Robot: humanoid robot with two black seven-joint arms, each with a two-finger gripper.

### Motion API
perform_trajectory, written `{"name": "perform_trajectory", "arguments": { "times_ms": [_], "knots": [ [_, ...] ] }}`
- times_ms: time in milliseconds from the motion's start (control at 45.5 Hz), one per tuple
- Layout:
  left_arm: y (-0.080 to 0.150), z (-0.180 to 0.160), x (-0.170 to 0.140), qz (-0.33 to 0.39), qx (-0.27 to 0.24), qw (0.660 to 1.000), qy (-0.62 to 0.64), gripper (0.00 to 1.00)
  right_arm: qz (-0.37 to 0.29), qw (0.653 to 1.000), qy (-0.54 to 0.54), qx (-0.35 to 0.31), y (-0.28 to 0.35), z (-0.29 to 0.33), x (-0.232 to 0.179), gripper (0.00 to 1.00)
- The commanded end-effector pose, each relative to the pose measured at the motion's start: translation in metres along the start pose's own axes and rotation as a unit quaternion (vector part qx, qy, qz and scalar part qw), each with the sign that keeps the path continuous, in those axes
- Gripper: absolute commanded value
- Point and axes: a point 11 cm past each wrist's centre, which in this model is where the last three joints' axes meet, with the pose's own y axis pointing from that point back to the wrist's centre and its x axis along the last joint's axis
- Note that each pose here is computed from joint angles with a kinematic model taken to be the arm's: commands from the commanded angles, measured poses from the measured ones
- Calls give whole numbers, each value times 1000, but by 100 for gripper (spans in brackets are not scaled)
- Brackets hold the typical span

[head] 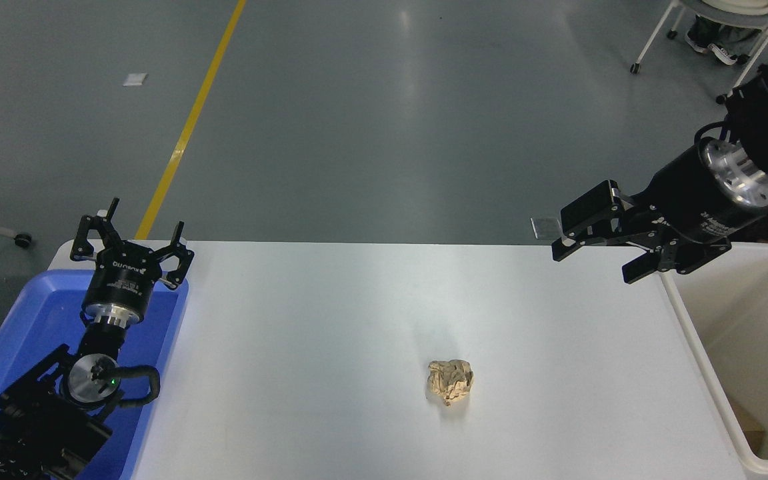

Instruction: Pick up foil plate and place in dustbin

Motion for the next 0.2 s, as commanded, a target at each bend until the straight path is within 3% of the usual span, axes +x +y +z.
{"name": "perform_trajectory", "arguments": {
  "times_ms": [0,176],
  "knots": [
    [0,0,0,1,0,1000,0,100,-13,999,44,-6,-2,-43,-11,100],
    [0,-1,0,1,0,1000,0,100,-20,999,51,5,-7,-64,-15,100]
  ]
}}
